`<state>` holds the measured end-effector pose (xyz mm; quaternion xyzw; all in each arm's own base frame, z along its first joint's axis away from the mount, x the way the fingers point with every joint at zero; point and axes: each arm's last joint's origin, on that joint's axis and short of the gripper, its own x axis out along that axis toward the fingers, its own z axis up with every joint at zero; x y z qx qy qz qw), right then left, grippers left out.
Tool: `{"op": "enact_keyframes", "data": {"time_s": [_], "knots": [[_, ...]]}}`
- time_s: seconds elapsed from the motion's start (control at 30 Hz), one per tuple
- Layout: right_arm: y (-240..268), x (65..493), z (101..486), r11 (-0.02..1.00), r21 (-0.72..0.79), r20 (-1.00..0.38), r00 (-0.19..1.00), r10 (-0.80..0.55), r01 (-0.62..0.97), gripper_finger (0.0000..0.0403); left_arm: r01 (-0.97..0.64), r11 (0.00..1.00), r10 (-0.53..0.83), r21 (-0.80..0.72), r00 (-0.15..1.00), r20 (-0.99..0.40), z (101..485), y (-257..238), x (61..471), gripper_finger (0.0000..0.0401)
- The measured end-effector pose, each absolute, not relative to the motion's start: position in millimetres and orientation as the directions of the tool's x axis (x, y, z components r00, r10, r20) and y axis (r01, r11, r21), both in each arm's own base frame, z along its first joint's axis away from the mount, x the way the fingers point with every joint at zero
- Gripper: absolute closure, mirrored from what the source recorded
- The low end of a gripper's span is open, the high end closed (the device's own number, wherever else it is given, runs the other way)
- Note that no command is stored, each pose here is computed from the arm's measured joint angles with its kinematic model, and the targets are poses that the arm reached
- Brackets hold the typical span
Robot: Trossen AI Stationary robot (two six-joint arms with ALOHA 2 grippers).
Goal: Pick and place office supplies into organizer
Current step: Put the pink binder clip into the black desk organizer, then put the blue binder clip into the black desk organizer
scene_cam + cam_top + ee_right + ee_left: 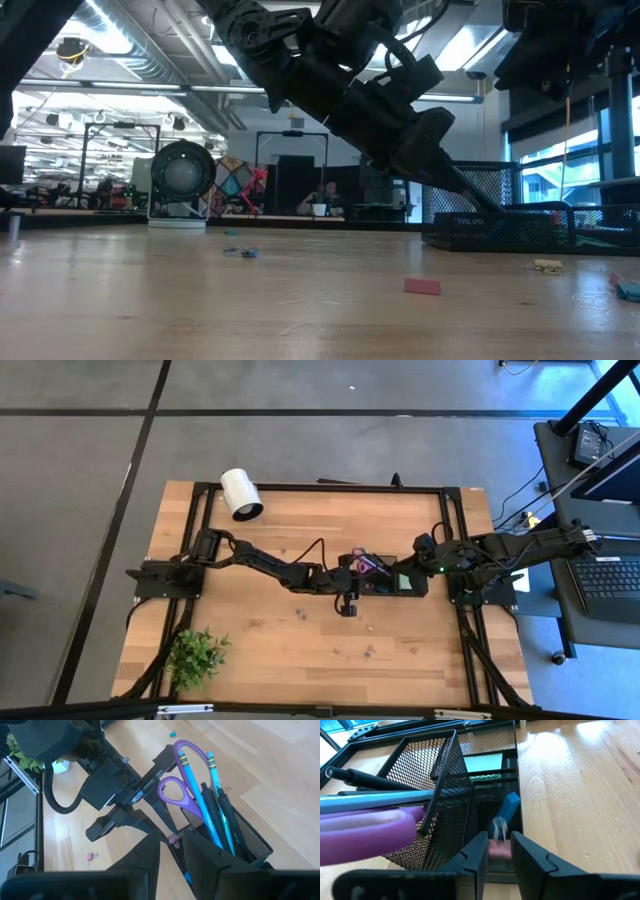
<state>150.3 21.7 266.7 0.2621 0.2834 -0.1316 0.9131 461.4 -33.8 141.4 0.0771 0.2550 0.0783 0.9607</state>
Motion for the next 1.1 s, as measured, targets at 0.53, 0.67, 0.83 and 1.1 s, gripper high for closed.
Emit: {"op": "enact_keyframes", "data": {"time_s": [0.53,0.67,0.83,1.1], "knots": [[21.8,150.3,266.7,0.831,0.400,-0.587,0.805,-0.091,0.386,0.0313,-0.096,0.977,0.184,0.192,0.838,-0.514,150.4,-33.6,456.3,0.0317],[21.8,150.3,266.7,0.831,0.400,-0.587,0.804,-0.091,0.386,0.0313,-0.066,0.979,0.174,0.191,0.760,-0.626,164.8,-32.7,440.5,0.0317],[21.8,150.3,266.7,0.834,0.397,-0.587,0.805,-0.091,0.384,0.0313,-0.043,0.983,0.163,0.179,0.659,-0.735,188.6,-31.2,416.5,0.0317],[21.8,150.4,266.7,0.861,0.360,-0.587,0.805,-0.091,0.360,0.0313,0.135,0.974,0.120,0.180,0.367,-0.922,218.2,-31.1,361.0,0.0317]]}}
